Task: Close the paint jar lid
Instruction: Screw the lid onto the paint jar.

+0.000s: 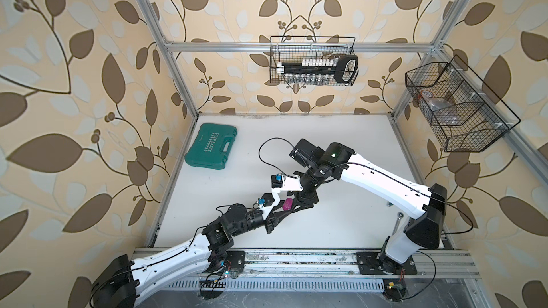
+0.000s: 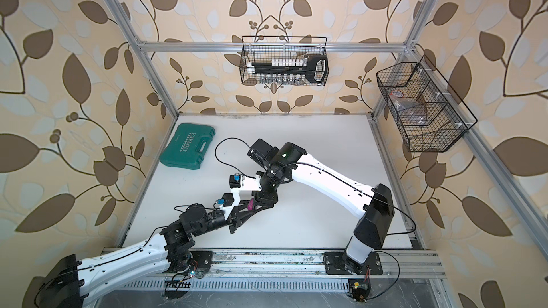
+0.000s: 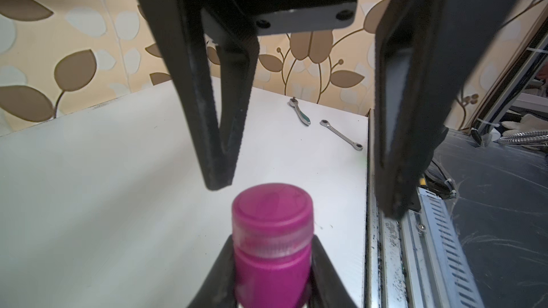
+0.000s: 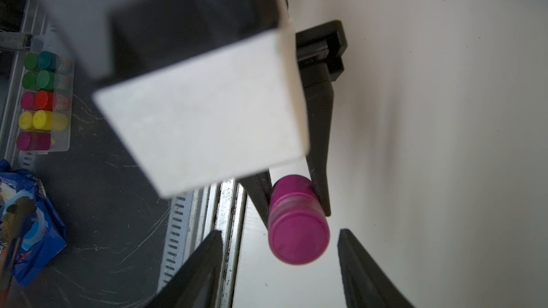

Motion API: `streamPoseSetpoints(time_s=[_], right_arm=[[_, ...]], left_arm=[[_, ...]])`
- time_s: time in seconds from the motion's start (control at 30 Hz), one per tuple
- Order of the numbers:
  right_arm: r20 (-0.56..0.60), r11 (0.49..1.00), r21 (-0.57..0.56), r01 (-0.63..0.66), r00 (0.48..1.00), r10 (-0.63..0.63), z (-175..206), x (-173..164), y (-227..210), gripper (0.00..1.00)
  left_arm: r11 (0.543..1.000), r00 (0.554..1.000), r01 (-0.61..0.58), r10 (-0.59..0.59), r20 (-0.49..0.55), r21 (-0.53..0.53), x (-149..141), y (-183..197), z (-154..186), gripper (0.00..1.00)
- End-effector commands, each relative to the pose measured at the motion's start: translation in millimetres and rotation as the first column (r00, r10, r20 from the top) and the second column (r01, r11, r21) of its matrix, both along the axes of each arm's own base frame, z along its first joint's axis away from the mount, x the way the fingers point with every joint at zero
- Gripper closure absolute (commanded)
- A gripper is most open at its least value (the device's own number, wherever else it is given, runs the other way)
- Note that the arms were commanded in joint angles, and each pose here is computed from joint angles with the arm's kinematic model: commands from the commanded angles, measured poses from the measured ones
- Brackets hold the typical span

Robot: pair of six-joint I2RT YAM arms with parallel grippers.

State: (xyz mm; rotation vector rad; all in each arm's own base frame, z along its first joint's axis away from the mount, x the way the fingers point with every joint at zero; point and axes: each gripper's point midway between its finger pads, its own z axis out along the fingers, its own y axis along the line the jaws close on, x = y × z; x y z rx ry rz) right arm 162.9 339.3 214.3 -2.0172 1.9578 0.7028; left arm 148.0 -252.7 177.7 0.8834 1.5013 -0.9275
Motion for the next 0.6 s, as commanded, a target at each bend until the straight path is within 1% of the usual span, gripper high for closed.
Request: streamPoseSetpoints(time_s=[0.0,0.2,0.4,0.57], right_arm=[[0.007,1.000,-0.022,-0.016,1.000,0.017,1,-1,-2,0.41],[-0.002,0.999,-0.030,-0.018,1.000,0.017,-4,-3,-3,0.44],[-0.005,0.999,-0.038,-0.010,1.000,0.010,-8,-1,-1,0.49],[-0.016,0.999,-0.042,-0.010,1.000,0.009,-11,-2,0,0.52]], left_arm=[[0.998,0.999,0.021,-0.019,0.035,-0.057,-2,-3,24,0.88],[0.998,0.999,0.018,-0.016,0.038,-0.060,-2,-2,25,0.88],[0.998,0.999,0.016,-0.014,0.037,-0.060,-2,-1,25,0.88],[0.998,0.999,0.015,-0.013,0.038,-0.060,-2,-1,25,0.88]])
